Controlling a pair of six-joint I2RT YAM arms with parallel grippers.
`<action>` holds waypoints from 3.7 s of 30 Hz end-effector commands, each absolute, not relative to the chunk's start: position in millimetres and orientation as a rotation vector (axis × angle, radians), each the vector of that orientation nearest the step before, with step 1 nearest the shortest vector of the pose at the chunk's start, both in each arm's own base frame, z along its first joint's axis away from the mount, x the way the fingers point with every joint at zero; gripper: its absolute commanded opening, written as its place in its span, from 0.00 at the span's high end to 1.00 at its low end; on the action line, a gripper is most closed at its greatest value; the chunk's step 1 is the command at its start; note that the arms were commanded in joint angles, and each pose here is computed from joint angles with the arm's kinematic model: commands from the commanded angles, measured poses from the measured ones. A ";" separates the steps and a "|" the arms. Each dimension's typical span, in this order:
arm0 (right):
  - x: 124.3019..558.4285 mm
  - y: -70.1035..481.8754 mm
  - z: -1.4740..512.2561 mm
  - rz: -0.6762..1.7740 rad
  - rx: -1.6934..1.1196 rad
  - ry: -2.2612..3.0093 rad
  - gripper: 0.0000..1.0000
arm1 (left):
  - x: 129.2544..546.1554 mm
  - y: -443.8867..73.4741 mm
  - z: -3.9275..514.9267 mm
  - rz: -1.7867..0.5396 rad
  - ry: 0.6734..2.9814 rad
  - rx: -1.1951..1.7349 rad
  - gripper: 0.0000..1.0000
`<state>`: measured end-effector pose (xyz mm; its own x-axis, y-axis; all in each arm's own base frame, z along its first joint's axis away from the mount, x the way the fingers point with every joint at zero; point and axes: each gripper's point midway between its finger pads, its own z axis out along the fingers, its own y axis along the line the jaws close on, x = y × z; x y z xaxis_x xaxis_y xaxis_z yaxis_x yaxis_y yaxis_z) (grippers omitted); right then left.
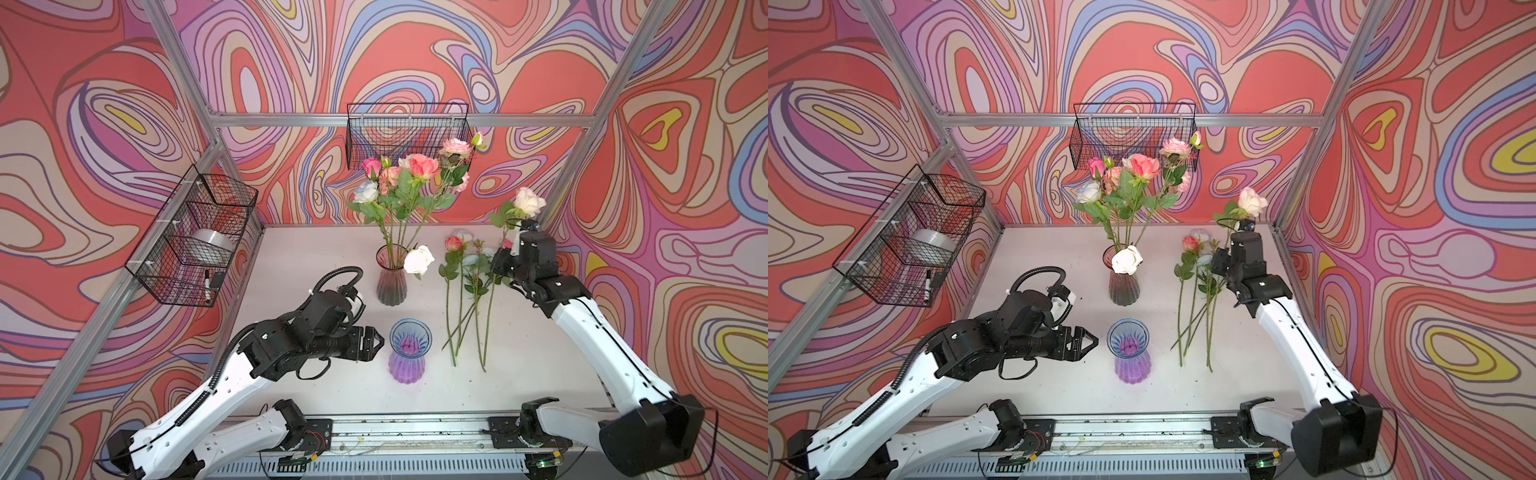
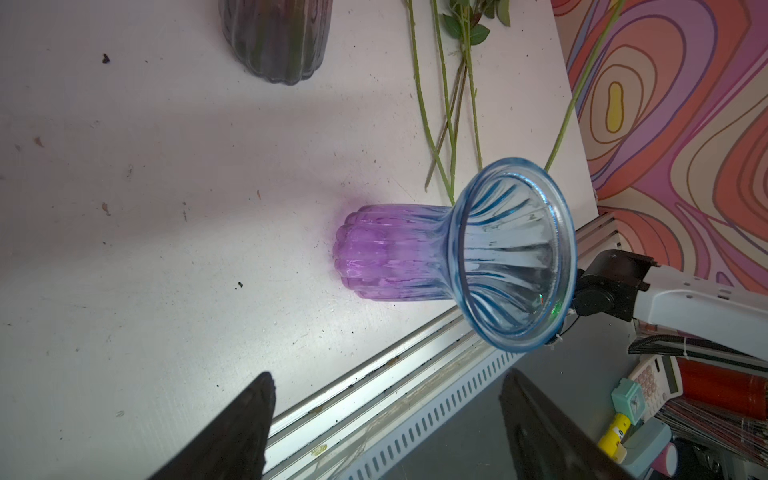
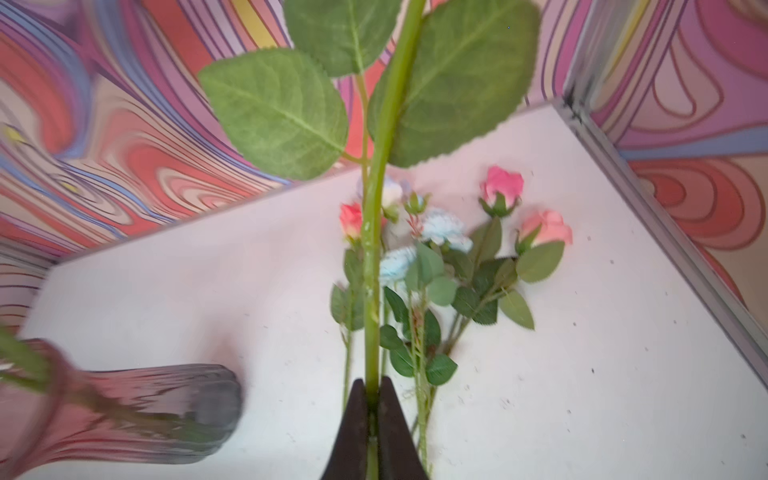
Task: Arrange the flowers into the vase
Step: 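Lift the cream rose high above the table with the right gripper, then lower the cream rose stem into the purple-blue vase with the right gripper, then open the right gripper and withdraw while the left gripper releases the vase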
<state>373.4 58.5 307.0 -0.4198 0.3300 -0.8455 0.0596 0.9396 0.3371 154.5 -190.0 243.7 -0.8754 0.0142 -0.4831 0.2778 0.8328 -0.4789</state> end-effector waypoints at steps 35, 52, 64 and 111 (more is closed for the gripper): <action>284.5 139.0 502.1 1.058 0.117 1.364 1.00 | 183.5 -263.4 114.3 -0.977 2.642 0.065 0.29; 281.2 175.4 415.3 1.015 -0.028 1.570 1.00 | 206.5 -297.4 120.7 -1.032 2.613 0.112 0.29; 260.5 212.4 358.1 1.057 -0.135 1.722 0.90 | 210.8 -275.9 134.8 -0.901 2.569 0.128 0.19; 428.6 59.2 127.4 0.514 0.482 2.500 0.80 | 206.7 -131.6 189.3 -0.647 2.227 -0.308 0.16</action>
